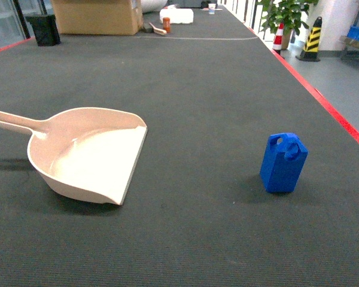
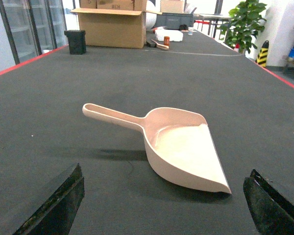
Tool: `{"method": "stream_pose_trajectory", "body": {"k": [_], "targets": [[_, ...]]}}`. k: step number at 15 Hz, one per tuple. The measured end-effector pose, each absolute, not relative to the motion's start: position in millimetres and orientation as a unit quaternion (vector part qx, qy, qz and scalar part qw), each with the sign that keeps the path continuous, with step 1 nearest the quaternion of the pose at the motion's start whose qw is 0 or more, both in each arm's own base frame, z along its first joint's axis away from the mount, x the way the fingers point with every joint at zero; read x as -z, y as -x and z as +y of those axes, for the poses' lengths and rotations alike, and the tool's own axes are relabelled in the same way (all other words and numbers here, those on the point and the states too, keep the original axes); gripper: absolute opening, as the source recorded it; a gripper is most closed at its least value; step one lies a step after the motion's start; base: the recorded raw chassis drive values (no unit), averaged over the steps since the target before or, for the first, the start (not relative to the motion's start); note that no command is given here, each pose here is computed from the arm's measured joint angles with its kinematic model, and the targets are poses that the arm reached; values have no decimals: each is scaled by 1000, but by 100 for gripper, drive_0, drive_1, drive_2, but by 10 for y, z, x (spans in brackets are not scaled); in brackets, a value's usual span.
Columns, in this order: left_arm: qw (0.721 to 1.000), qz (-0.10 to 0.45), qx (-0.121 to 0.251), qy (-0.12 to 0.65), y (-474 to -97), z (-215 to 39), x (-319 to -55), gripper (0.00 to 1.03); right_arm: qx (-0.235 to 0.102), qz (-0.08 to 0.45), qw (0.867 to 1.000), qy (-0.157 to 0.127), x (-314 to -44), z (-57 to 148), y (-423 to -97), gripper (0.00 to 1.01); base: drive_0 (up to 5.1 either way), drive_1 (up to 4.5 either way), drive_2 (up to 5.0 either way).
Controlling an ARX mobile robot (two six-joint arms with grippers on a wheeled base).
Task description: Place part in tray to right shelf
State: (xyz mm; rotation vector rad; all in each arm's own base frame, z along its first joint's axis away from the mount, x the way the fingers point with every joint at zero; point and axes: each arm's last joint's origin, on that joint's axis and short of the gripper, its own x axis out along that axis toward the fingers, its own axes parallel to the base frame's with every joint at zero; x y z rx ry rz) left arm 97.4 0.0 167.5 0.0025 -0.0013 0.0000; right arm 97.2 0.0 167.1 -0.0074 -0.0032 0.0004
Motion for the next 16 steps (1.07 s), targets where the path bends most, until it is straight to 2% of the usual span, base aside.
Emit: {"method": "stream_pose_trajectory", "body": {"k": [16], "targets": [[1000,-1,0,-1,-974,0,-1675,98,0,-2,1000,4,-1671,0,-972,98,0,0,0]]}}
